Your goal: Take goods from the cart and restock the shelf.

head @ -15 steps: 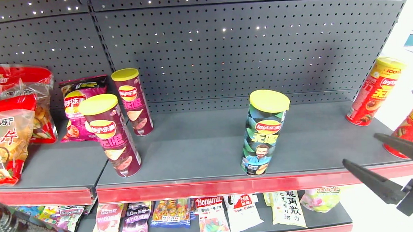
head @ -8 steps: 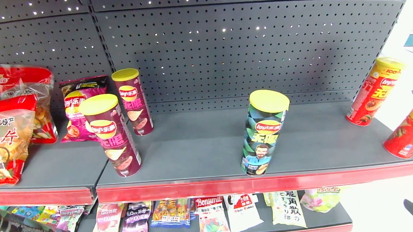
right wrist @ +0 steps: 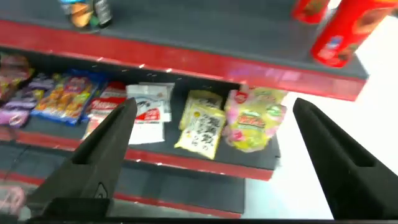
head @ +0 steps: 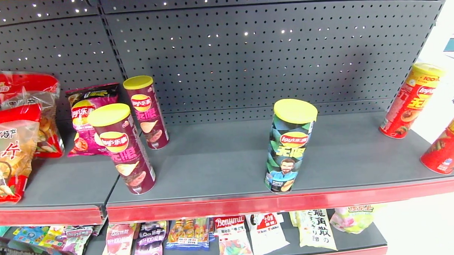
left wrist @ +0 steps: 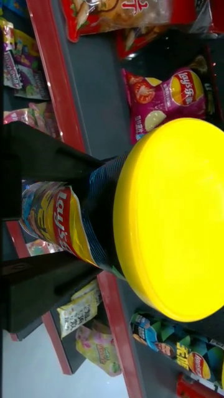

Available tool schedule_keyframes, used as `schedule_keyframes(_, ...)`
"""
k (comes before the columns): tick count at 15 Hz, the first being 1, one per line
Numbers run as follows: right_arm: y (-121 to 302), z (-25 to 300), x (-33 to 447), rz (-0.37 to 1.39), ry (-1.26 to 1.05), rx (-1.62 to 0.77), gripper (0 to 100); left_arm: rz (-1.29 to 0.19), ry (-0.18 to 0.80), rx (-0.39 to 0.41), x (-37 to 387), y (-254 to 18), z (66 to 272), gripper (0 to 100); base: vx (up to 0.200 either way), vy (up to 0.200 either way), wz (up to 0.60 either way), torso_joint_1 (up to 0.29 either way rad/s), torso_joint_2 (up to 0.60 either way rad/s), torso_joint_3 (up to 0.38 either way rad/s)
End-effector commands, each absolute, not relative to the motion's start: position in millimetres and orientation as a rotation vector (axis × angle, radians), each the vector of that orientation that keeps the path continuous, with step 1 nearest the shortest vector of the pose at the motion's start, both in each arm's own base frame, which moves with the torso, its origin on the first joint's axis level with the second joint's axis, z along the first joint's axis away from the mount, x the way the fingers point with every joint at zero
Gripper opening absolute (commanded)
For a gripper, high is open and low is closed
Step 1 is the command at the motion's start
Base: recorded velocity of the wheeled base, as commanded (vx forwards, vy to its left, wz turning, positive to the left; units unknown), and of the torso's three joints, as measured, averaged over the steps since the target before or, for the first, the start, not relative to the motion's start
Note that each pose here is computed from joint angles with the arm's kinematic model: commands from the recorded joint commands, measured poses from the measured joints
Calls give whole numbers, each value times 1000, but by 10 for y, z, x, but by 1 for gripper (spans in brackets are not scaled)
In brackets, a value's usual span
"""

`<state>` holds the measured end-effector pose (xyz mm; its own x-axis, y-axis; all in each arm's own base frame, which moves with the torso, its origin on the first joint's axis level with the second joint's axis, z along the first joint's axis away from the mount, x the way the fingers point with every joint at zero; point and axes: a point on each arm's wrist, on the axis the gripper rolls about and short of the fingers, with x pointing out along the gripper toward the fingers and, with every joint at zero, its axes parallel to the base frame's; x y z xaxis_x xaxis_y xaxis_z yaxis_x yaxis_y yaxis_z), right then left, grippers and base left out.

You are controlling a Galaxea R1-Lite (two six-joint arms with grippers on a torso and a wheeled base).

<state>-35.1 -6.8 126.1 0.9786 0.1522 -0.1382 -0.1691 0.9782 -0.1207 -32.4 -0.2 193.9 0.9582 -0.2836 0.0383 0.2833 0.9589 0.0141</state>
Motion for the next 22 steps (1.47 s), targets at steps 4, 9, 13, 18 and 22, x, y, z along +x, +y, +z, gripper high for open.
schedule_keyframes(4,-35,891,-197,178,123,-134,100,-261,-7,20,-266,-4,1930,0,0,0,0,0,0,0)
schedule_keyframes(9,-24,1108,-101,-135,204,-131,100,-248,-18,20,-287,1,1923,0,0,0,0,0,0,0)
schedule_keyframes(13,-7,844,-279,-21,24,-83,100,-250,-21,20,-292,2,1926,0,0,0,0,0,0,0)
schedule_keyframes(18,1,753,-228,8,2,2,100,-262,-16,19,-318,3,1810,0,0,0,0,0,0,0)
schedule_keyframes(22,1,756,-229,8,2,-2,100,-284,-17,0,-334,1,1769,0,0,0,0,0,0,0)
